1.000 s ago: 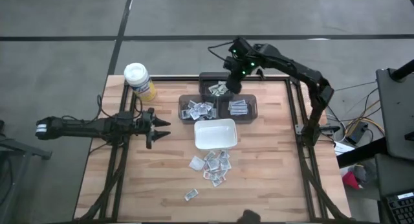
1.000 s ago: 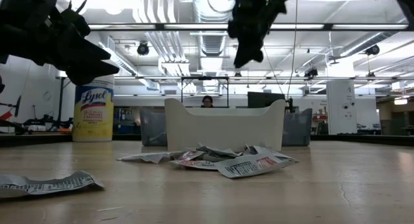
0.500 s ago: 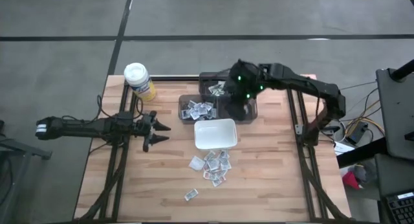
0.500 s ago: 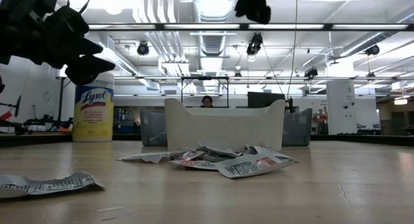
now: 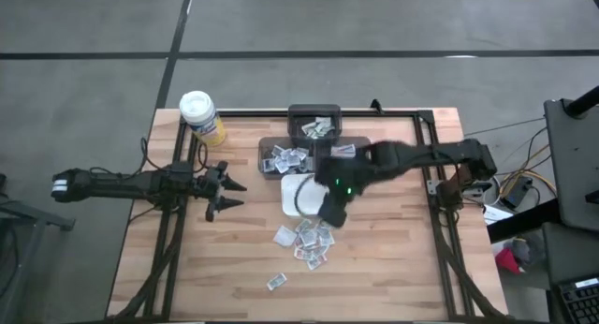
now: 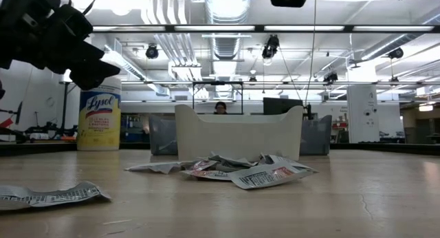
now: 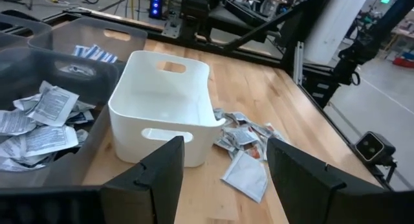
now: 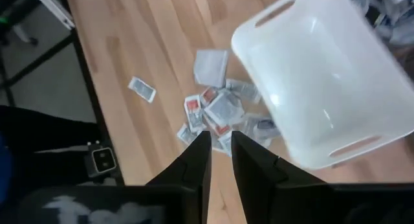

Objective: Pick & Place First Aid Supplies
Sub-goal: Put the ointment pack into the white bin

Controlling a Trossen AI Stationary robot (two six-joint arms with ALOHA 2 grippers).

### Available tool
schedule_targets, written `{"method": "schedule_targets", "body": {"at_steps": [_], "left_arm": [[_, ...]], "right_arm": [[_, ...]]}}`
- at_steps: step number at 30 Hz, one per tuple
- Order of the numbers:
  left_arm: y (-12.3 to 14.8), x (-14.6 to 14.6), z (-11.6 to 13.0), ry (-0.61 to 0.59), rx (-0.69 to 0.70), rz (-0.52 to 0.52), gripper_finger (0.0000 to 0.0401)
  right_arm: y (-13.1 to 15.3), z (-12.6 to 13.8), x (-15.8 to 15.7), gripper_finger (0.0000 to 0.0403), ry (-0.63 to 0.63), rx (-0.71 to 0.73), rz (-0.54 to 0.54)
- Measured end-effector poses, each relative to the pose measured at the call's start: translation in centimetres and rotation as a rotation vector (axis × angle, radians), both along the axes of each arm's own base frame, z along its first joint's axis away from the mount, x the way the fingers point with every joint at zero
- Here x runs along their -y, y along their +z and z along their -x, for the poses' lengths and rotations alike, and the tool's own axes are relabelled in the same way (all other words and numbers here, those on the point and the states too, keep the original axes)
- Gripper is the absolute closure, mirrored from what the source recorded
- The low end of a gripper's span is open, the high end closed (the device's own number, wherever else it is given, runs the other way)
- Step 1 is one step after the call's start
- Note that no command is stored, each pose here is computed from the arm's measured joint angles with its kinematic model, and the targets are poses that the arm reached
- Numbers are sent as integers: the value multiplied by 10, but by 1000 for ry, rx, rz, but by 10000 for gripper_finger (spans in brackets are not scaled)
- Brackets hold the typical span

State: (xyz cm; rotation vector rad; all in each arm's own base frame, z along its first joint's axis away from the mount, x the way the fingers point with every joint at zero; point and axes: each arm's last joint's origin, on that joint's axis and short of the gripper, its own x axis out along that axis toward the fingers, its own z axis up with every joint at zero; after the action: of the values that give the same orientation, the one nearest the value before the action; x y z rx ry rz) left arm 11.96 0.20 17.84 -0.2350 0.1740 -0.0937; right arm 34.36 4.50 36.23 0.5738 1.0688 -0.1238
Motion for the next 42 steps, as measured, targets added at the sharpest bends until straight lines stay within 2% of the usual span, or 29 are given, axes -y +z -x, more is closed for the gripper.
{"method": "schedule_targets", "body": {"at_steps": [7, 13, 21, 27, 34, 42], "left_arm": [[0, 1, 1, -21, 2, 20, 185], [2, 1, 3, -25, 24, -2, 185], [5, 2, 7, -74, 54, -26, 185], [1, 3, 11, -79, 12, -8, 185], [2, 3, 14, -80, 30, -12, 185], [-2, 3, 16, -87, -8, -7, 185]], "right_arm": [[-23, -4, -43, 346, -101, -89, -57], [-41, -10, -67, 346, -167, -128, -28], [-71, -24, -77, 343, -298, -207, -35], [-88, -29, -80, 315, -364, -283, -60], [-108, -32, -87, 287, -560, -388, -96], [-128, -35, -98, 277, -696, -407, -68]]}}
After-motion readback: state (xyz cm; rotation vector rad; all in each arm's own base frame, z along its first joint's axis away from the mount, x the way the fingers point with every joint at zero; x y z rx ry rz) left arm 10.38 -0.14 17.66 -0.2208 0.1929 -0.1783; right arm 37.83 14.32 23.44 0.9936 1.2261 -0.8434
